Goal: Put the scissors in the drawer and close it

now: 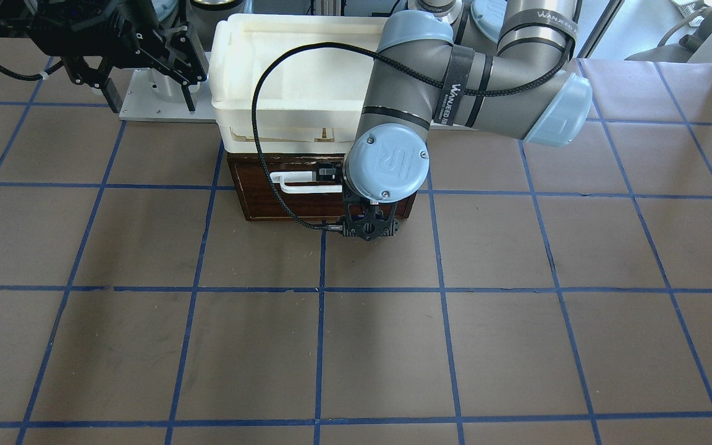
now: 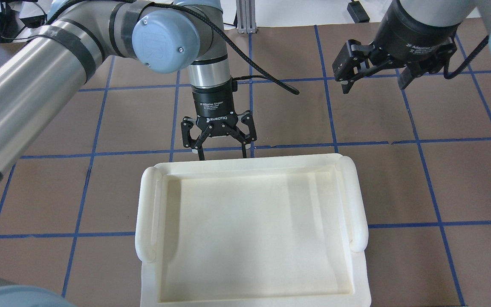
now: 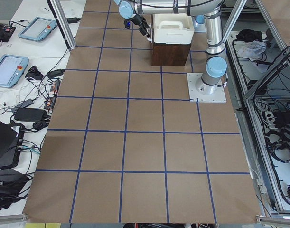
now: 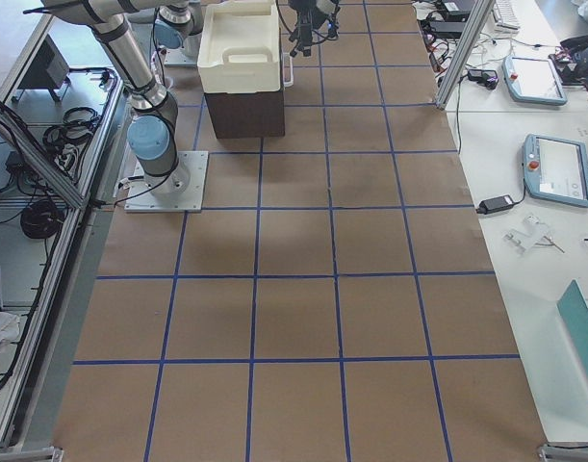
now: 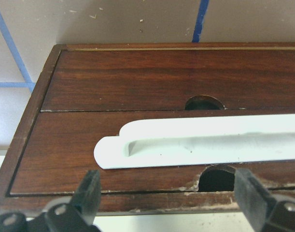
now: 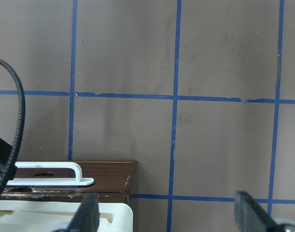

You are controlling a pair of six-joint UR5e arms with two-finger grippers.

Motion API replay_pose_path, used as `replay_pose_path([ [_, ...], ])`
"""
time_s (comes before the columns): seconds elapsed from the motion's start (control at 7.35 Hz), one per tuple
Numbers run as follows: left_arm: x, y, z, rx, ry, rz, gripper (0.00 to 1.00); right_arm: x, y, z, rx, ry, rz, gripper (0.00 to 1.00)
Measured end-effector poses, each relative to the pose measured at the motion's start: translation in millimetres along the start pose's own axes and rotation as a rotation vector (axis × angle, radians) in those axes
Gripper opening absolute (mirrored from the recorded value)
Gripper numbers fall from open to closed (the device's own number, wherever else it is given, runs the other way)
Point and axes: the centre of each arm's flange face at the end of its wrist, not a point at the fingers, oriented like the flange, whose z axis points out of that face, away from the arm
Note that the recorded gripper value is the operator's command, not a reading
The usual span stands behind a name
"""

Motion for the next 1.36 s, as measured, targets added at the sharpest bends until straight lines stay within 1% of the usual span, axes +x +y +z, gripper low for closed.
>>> replay_pose_path([
  [0.14, -8.5, 4.9, -17.5, 0.080, -0.019, 0.008, 1.00, 0.1, 0.0, 0.1, -0.001, 0.001, 0.000, 1.00],
  [0.27, -24.6, 9.9, -39.1, 0.157, -0.020, 0.013, 1.00, 0.4, -0.1, 0.2, -0.001, 0.001, 0.001, 1.00],
  [0.54, -60.6, 27.0, -85.7, 0.322, 0.009, 0.037, 1.00, 0.8, 0.0, 0.1, -0.001, 0.001, 0.001, 1.00],
  [0.68, -74.4, 41.4, -107.5, 0.418, 0.015, 0.040, 1.00, 0.6, -0.2, 0.0, 0.000, -0.001, 0.001, 1.00],
  [0.82, -86.3, 58.0, -123.6, 0.489, 0.006, 0.053, 1.00, 0.1, -0.3, 0.1, 0.000, -0.003, 0.001, 1.00],
  [1.09, -105.2, 97.9, -142.3, 0.576, -0.013, 0.105, 1.00, -0.5, -0.4, 0.3, 0.000, -0.006, 0.000, 1.00],
  [1.22, -115.9, 112.1, -147.7, 0.608, -0.019, 0.125, 1.00, -0.3, -0.5, 0.4, 0.000, -0.005, 0.000, 1.00],
  [1.36, -130.4, 115.3, -150.5, 0.639, -0.028, 0.140, 1.00, -0.2, -0.8, 0.7, -0.001, -0.005, 0.001, 1.00],
])
